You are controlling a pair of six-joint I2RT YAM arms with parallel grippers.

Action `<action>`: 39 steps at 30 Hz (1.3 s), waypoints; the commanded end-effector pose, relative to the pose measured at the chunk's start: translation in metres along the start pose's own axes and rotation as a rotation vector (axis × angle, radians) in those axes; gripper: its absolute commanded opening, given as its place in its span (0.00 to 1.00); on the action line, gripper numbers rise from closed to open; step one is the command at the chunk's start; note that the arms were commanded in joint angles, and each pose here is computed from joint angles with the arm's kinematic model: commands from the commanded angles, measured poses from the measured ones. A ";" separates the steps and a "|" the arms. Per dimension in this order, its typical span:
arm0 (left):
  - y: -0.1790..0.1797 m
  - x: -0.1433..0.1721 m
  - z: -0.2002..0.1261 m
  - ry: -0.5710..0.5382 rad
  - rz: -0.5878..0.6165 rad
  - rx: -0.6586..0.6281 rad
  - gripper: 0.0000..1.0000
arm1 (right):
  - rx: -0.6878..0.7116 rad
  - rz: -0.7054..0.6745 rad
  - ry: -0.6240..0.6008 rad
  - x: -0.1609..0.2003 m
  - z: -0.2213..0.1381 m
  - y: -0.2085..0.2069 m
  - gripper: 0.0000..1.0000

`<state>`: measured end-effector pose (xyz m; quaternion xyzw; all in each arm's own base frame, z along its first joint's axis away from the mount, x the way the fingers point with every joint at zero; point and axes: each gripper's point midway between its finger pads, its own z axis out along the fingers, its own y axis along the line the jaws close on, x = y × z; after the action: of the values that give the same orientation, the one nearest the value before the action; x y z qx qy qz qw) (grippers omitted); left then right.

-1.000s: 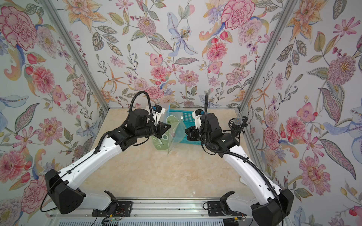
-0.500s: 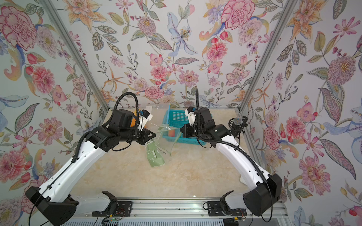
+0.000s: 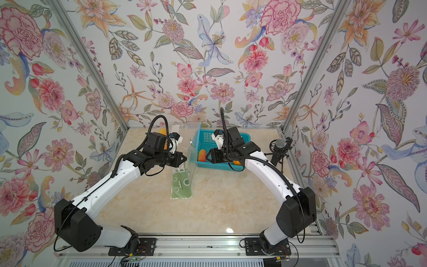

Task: Place the mango in a zip-top bag and seal the zipper
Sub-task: Open the zipper of the food storage bag, then pick up the mango from the basket.

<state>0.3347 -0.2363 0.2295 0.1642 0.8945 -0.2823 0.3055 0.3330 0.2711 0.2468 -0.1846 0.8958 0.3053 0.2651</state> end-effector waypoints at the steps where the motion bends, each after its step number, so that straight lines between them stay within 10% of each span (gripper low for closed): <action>1: 0.004 -0.023 0.003 -0.072 -0.008 -0.003 0.00 | -0.084 -0.069 -0.059 -0.022 -0.023 0.017 0.56; 10: 0.009 -0.031 0.014 -0.095 -0.028 0.001 0.00 | 0.528 0.047 -0.067 -0.026 -0.033 -0.137 0.71; 17: 0.012 -0.031 0.013 -0.110 -0.039 -0.007 0.00 | 0.741 0.022 0.075 -0.019 0.004 -0.204 0.78; 39: 0.022 -0.025 0.010 -0.132 -0.071 -0.017 0.00 | 0.804 0.045 0.383 0.039 0.085 -0.270 0.79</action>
<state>0.3652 -0.2380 0.2197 0.1263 0.8852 -0.2984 0.3338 0.4692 0.1171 0.0542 -0.0955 0.9763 -0.1099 0.1604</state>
